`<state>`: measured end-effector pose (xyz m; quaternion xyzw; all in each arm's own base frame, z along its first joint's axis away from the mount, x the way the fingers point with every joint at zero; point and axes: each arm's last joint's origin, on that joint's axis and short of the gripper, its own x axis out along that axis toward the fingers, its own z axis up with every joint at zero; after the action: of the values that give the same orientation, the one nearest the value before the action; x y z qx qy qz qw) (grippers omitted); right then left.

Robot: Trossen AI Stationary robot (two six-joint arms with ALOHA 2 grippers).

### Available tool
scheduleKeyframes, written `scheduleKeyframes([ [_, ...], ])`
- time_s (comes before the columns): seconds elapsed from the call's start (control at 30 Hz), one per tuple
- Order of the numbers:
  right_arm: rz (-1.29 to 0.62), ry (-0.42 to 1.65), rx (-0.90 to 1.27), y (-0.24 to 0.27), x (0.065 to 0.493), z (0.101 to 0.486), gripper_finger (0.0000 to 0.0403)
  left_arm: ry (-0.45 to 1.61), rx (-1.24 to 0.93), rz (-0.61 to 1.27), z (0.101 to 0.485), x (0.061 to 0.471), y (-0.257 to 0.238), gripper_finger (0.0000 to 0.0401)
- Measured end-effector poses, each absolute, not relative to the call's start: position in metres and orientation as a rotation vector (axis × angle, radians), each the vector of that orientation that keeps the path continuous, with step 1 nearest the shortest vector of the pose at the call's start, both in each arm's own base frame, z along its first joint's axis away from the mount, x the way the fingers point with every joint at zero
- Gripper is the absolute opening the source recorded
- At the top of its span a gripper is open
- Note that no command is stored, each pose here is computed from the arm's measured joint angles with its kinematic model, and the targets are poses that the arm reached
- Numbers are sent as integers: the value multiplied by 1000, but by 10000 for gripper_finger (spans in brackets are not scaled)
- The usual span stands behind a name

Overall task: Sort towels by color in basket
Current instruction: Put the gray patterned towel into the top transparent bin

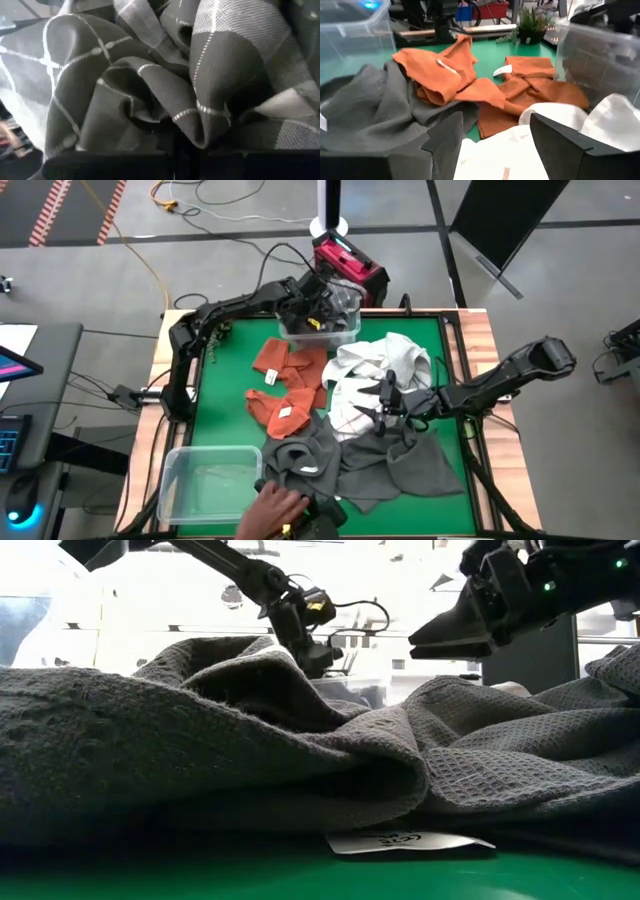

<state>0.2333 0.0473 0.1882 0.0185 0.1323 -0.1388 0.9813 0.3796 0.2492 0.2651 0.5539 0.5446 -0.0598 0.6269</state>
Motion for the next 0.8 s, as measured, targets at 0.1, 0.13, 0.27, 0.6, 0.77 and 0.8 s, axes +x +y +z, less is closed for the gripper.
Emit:
scheduleKeyframes([
  [0.1, -287, 266, 39, 47, 239, 182, 260, 1222, 1314, -115, 261, 384, 250, 40],
  [0.13, -288, 267, 40, 47, 240, 180, 260, 1207, 1323, -96, 263, 386, 250, 50],
  [0.27, -291, 275, 63, 48, 242, 175, 260, 1160, 1340, -65, 266, 390, 248, 95],
  [0.6, -227, 229, 98, 61, 232, 190, 260, 1070, 1217, -216, 253, 387, 241, 187],
  [0.77, -233, 222, 95, 63, 225, 197, 260, 1080, 1168, -200, 243, 384, 243, 194],
  [0.8, -238, 222, 93, 63, 224, 198, 260, 1081, 1161, -195, 241, 383, 243, 194],
])
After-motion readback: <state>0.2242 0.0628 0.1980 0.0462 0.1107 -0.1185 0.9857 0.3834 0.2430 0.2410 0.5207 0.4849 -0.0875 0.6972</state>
